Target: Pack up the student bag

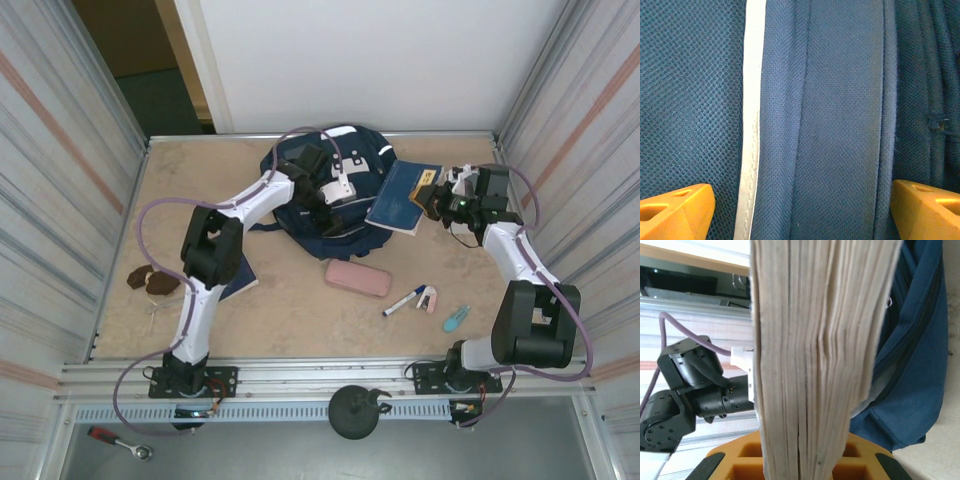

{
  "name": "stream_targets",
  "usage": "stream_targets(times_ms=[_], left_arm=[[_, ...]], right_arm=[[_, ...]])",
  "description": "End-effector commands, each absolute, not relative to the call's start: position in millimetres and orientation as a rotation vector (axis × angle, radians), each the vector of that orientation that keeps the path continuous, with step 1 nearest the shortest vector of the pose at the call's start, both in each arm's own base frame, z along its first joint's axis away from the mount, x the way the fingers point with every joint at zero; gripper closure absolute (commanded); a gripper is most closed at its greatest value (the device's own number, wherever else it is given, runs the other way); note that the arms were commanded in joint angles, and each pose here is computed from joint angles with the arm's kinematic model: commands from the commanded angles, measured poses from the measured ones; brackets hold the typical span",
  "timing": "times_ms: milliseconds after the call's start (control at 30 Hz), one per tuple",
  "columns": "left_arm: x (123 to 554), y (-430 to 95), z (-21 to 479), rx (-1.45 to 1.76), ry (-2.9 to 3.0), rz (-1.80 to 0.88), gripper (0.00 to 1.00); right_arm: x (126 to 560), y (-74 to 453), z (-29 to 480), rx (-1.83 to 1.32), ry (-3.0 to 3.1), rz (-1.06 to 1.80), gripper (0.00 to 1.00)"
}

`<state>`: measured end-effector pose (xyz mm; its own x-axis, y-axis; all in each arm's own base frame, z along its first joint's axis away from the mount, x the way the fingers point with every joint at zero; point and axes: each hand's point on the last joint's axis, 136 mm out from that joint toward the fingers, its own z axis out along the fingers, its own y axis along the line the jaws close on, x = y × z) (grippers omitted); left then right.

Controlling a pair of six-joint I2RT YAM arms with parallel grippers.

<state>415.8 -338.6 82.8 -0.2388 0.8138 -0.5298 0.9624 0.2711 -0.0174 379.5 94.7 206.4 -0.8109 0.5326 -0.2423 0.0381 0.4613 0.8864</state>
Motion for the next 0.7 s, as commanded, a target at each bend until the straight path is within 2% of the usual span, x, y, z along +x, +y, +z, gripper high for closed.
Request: stream_targets(times_ms=[0, 100, 200, 300, 433, 667], left_arm=[[409.8, -340.4, 69.7, 1.682, 2.136, -0.425, 0.11], [422.4, -333.1, 65.5, 1.654, 2.156, -0.317, 0.19], [421.2, -338.0, 75.9, 1.632, 2.122, -0.352, 0.33], [420.9, -346.7, 94.3, 1.587, 2.055, -0.403, 0.53], [423.4, -353.1, 120.6, 1.536, 1.972, -0.424, 0.75], [432.8, -353.9, 178.3, 1.428, 1.848, -0.401, 0.95]], right_arm=[[373.4, 102.5, 213.8, 0.390, 2.208, 1.335, 1.00], [372.0, 104.9, 211.8, 0.388, 2.214, 1.328, 1.00], [368.0, 103.5, 211.9, 0.384, 2.219, 1.302, 1.00], [359.8, 96.1, 209.4, 0.385, 2.254, 1.206, 1.00], [346.5, 89.1, 212.0, 0.357, 2.297, 1.116, 1.00], [327.4, 89.0, 219.6, 0.356, 2.323, 1.157, 1.00]])
